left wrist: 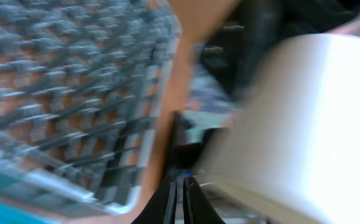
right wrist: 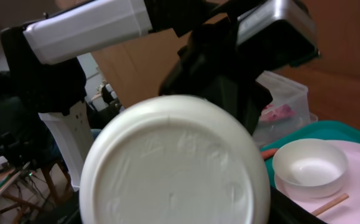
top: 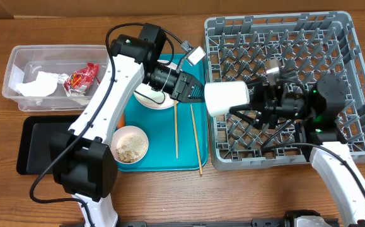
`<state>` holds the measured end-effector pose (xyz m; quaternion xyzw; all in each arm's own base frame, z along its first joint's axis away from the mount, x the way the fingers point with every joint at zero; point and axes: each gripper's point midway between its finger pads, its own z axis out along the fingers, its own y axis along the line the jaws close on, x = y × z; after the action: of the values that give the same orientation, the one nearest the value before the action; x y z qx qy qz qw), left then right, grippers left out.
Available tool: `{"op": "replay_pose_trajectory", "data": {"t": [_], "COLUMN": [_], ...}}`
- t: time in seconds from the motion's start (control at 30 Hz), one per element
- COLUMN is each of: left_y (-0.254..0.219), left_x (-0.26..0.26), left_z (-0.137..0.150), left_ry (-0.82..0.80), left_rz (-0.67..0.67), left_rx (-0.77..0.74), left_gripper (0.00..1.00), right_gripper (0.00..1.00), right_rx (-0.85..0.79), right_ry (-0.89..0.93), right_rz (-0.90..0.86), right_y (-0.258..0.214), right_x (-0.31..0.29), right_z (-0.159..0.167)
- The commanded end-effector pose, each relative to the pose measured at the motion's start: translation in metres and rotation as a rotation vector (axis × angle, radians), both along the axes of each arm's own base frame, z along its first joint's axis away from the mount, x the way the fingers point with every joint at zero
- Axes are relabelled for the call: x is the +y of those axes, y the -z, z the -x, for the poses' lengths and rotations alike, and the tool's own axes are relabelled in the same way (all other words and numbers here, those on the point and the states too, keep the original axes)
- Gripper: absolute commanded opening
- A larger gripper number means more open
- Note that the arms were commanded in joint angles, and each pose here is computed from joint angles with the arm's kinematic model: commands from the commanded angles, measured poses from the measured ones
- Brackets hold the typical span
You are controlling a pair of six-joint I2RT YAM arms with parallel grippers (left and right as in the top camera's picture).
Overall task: Sort waste into correct bins and load items into the dishwasher
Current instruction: 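Grasp the white cup with the right gripper and release the left, then lower the white cup upside down into the grey dish rack with right gripper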
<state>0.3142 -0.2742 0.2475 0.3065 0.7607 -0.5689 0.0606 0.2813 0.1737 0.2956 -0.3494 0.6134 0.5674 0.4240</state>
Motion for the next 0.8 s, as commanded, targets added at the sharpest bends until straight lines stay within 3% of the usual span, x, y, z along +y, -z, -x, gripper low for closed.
{"op": "replay_pose_trajectory", "data": {"t": [0.0, 0.5, 0.77], "left_y": [0.024, 0.028, 0.036], "left_x": [0.014, 0.033, 0.049], "left_z": [-0.018, -0.035, -0.043], "left_ry": [-0.09, -0.165, -0.214], "left_rz": [-0.163, -0.191, -0.243], "left_rx": [0.031, 0.041, 0.061], "left_gripper": [0.08, 0.04, 0.04], "right_gripper": [0.51, 0.47, 0.47], "right_rx": [-0.043, 0.049, 0.223], "right_ry": [-0.022, 0.103, 0.539], "right_rz": [0.001, -0.004, -0.015], "right_y": [-0.013, -0.005, 0.018], "right_x": [-0.005, -0.038, -0.107], "right_z": [0.007, -0.013, -0.07]}}
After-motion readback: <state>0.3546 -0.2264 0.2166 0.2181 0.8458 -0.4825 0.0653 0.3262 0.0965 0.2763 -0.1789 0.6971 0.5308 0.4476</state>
